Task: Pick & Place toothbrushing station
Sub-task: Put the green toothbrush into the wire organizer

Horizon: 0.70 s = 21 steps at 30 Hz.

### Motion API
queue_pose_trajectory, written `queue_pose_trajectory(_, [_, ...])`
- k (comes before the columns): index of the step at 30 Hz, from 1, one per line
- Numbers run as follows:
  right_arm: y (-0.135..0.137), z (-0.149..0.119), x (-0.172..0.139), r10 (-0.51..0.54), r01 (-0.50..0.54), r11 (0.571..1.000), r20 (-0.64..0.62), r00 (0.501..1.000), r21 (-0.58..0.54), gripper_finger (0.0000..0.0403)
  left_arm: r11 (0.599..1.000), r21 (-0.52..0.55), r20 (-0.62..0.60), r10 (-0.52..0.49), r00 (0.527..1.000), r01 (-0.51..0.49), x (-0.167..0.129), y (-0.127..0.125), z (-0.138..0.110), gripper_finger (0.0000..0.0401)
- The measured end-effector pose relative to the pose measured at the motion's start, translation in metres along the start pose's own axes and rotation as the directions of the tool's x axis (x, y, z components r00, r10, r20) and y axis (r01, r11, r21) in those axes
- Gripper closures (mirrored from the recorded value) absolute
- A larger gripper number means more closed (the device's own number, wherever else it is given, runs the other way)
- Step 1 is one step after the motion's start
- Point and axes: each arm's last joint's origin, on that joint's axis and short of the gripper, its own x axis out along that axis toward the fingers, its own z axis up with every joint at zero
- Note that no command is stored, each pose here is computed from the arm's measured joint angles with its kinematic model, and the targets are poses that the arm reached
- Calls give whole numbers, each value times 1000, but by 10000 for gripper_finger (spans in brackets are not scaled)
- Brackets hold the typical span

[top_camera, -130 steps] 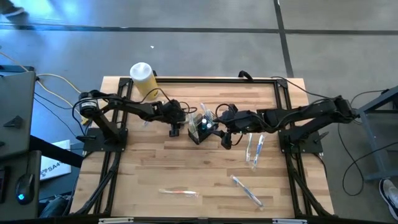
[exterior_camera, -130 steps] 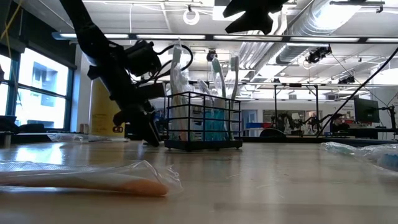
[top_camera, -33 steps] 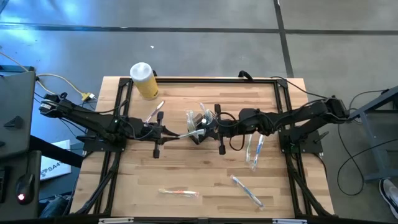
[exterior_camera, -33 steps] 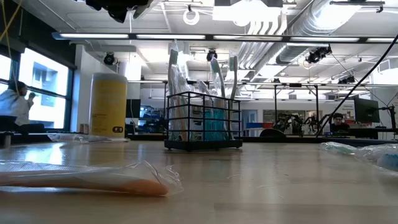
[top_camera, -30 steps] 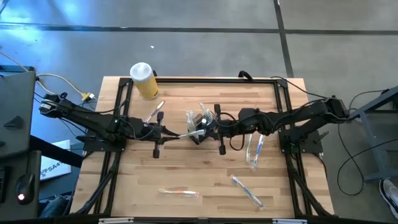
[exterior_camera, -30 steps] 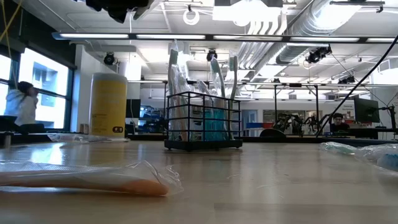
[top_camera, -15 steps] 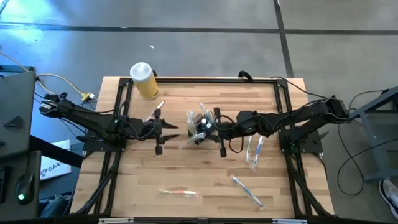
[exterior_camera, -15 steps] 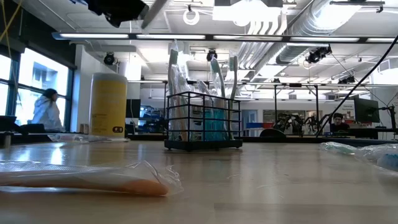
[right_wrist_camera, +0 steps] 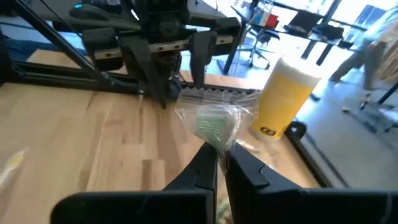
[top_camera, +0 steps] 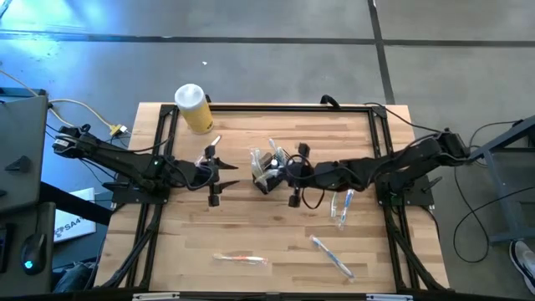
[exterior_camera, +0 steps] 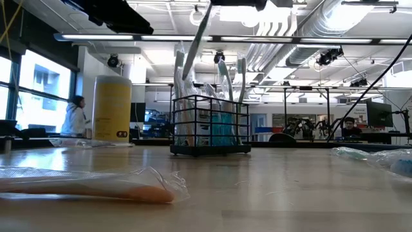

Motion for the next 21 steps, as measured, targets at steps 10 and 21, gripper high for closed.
queue_pose_trajectory(10, [-6,-16,2,-14,29,995,-154,988,92,397,996,21,-40,87,995,-86,0,2,-4,212])
queue_pose_trajectory(21, [-21,-31,20,28,13,985,-233,972,174,397,996,40,-72,87,994,-84,0,2,-7,212])
